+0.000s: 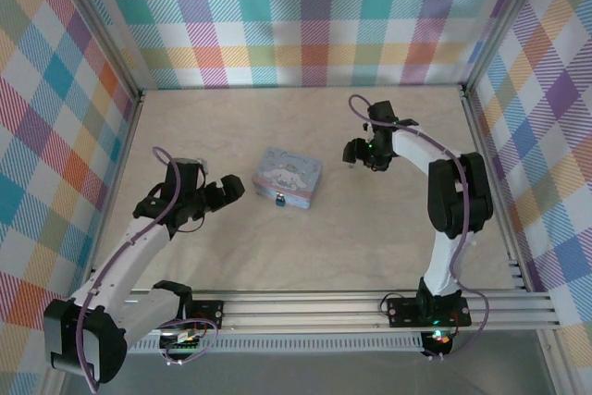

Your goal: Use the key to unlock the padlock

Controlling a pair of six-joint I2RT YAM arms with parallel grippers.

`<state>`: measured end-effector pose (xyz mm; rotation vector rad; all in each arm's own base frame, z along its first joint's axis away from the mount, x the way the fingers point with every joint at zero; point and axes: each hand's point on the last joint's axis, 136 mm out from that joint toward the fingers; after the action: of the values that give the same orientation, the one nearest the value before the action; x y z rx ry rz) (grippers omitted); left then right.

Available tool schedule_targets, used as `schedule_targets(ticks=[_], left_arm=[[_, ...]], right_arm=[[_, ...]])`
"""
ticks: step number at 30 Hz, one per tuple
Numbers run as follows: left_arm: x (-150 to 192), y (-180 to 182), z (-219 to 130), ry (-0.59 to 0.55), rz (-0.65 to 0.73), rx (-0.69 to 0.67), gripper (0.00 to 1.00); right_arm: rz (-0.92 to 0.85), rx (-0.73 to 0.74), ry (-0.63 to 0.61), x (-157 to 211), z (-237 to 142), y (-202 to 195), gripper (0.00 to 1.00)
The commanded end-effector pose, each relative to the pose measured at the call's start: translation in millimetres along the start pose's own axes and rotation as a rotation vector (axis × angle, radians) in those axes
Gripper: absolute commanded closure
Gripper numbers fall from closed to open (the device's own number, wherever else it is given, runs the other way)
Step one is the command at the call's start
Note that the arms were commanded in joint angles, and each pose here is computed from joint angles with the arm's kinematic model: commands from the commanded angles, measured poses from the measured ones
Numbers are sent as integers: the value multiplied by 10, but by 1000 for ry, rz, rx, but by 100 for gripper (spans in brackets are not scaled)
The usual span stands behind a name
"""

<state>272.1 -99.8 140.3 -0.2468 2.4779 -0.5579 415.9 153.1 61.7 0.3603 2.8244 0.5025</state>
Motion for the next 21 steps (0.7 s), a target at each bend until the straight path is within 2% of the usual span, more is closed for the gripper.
schedule_targets(ticks=[1,10,21], left_arm=[[-41,-22,6,-13,7,0,0],[-3,14,45,-2,3,-9,0],[15,13,77,12,-5,-8,0]], right_arm=[[-3,11,38,-15,59,1,35],[-14,25,77,-26,273,-9,56],[-60,56,88,17,424,-10,65]])
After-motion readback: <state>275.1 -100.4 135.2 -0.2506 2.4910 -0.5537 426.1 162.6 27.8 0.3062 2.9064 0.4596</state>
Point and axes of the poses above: each hand's point on the last joint's axis, 136 mm out from that joint toward the fingers, its own z axis out along the fingers, its own y axis along the line the jaws close on, x = y × z, and after that the axes turned 9 degrees about z, right-handed
